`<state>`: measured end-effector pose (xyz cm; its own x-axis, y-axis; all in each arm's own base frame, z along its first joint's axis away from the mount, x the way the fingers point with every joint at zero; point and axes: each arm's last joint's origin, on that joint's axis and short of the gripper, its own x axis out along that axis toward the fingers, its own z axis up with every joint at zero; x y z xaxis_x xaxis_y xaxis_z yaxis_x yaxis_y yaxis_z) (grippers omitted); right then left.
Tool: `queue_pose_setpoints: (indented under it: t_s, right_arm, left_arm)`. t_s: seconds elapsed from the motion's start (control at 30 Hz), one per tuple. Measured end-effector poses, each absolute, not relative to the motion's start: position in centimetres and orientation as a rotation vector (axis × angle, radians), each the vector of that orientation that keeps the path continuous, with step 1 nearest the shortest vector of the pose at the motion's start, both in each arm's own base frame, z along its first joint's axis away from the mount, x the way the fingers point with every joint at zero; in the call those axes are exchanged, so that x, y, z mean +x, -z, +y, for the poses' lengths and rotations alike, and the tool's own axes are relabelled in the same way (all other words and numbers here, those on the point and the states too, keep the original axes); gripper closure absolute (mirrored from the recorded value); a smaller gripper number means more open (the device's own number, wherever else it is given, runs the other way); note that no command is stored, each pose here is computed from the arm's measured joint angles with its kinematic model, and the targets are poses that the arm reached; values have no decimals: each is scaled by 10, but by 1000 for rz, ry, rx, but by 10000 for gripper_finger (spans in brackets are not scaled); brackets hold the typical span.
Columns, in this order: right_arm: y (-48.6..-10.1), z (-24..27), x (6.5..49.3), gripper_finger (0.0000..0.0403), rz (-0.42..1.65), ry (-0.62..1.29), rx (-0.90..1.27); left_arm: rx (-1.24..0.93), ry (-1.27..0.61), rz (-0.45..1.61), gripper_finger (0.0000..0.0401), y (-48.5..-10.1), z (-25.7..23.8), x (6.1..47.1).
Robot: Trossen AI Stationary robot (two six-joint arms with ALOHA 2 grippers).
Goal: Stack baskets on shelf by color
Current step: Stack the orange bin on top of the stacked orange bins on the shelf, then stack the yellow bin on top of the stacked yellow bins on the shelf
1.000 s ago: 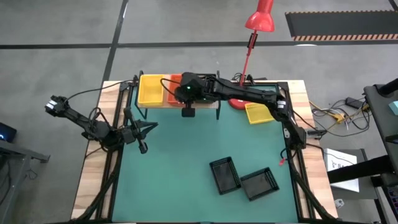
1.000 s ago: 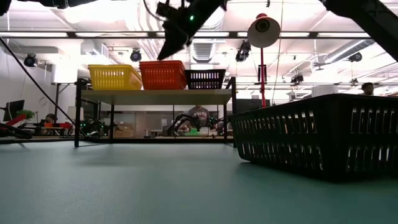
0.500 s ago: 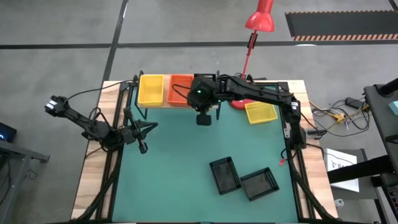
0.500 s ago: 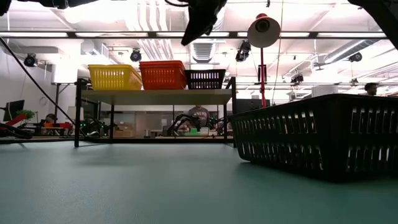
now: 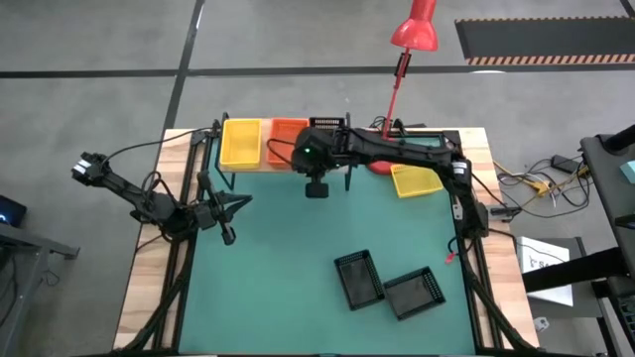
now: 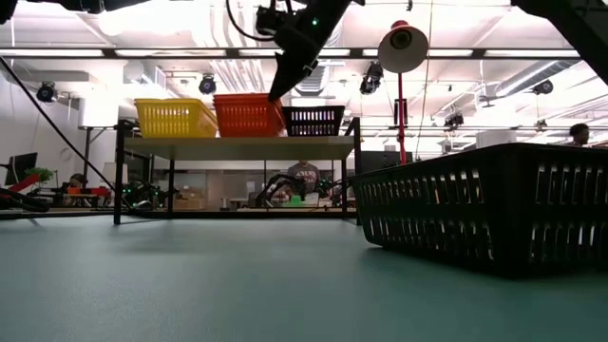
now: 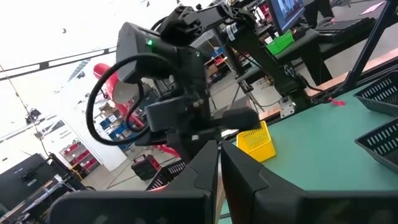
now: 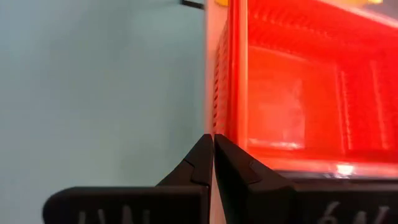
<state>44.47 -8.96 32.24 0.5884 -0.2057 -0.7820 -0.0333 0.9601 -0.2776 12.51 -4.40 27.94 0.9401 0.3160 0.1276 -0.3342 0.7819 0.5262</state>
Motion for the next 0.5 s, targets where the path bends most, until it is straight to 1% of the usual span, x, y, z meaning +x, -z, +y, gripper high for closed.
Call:
queue_pose_setpoints:
  t_s: [0.5]
  right_arm:
    - [-329,-95,437,394,954,128,-273]
  left_arm:
    - [575,-351,-33,397,-279,-44,125]
